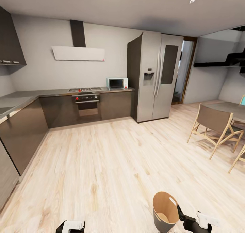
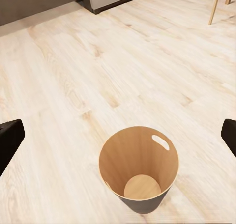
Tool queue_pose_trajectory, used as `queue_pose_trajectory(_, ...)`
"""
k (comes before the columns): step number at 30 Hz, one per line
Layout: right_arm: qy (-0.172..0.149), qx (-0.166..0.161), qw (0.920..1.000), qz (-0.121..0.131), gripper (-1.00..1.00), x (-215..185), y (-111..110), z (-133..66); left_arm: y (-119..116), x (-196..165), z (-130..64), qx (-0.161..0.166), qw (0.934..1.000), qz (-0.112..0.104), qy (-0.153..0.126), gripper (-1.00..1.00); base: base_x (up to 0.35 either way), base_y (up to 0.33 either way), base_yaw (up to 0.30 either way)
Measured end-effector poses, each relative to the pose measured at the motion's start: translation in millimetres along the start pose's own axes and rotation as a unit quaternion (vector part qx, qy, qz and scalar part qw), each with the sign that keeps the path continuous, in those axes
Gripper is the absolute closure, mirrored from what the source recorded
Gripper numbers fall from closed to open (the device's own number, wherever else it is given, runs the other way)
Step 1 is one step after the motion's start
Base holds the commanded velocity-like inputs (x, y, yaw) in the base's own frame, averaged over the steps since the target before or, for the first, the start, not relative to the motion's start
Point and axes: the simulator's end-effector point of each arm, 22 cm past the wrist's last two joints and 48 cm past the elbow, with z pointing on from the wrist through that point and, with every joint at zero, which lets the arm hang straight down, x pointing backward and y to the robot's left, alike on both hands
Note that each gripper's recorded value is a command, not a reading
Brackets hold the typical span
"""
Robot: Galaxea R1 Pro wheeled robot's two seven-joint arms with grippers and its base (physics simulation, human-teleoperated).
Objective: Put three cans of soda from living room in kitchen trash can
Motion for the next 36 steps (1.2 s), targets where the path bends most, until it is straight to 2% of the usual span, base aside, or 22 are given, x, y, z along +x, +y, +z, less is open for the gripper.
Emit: queue_pose_trajectory(36,0.025,0.009,0.9996,-0.004,-1.00,22,-5,1.1,-1,25,1.8,0.001,0.9996,-0.001,0.029,-1.00,0.000,0.000,0.000)
